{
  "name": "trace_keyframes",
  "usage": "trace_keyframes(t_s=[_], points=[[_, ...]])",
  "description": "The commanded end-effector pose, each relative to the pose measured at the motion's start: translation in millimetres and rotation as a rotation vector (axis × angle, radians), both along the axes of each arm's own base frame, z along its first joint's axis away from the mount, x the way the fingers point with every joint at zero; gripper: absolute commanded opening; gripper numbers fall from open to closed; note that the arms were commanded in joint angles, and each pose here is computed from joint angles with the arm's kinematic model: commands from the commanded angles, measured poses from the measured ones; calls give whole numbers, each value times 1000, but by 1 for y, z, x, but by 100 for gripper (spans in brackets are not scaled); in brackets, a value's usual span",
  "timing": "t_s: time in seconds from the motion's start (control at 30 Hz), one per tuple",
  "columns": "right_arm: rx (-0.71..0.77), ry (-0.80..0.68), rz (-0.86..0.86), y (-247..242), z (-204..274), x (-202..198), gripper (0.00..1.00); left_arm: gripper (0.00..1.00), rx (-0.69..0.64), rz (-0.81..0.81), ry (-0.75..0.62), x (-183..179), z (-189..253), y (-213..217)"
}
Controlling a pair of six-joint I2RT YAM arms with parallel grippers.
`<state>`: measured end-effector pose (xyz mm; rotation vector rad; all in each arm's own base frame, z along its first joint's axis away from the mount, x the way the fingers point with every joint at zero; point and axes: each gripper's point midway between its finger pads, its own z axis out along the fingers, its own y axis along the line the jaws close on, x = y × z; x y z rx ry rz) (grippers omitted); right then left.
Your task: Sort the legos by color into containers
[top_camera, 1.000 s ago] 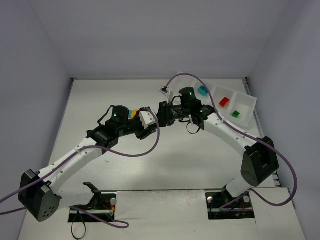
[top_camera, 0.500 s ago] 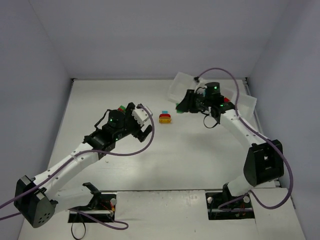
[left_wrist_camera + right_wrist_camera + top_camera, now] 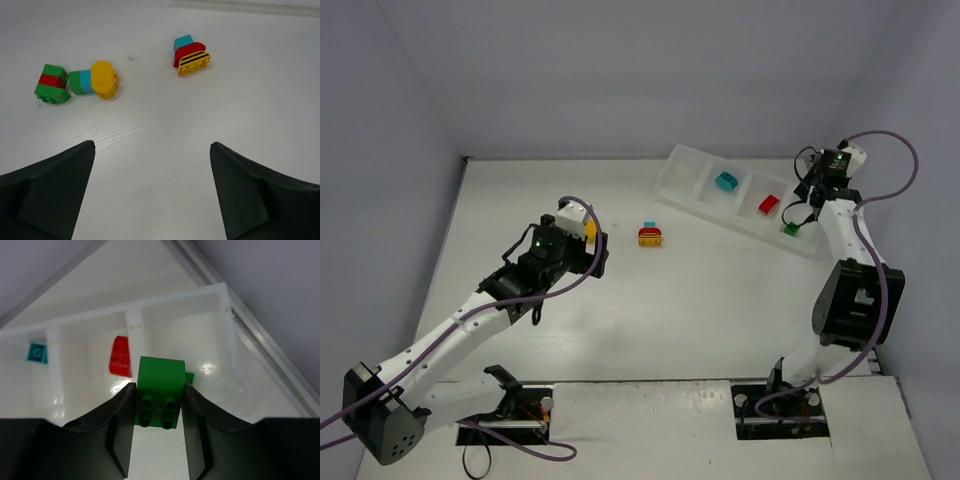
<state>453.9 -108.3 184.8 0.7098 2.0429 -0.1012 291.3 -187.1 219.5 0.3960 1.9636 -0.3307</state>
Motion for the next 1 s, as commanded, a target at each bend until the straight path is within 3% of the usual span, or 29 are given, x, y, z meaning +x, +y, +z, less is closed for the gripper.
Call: trace_keyframes(t_s=[0.0,0.13,0.23,0.47,0.7,0.83,0.97], points=[[-56,48,-111,-41,-17,10,13,91,-72,121,31,6,6,8],[-52,76,-87,-48,-32,28,20,91,-59,125,52,7,1,8],[-52,94,-82,-51,-40,35,31,91,-40,126,68,8,-4,8],[-29,100,-40,-49,-45,41,63,91,-34,122,87,13,-6,3],[23,7,39,-22,-4,36,66,91,-70,105,100,20,-4,-10],[43,-80,169,36,37,27,65,91,-76,101,142,35,-9,-27],[103,-90,284,99,38,5,65,91,-73,131,221,51,-18,-45]])
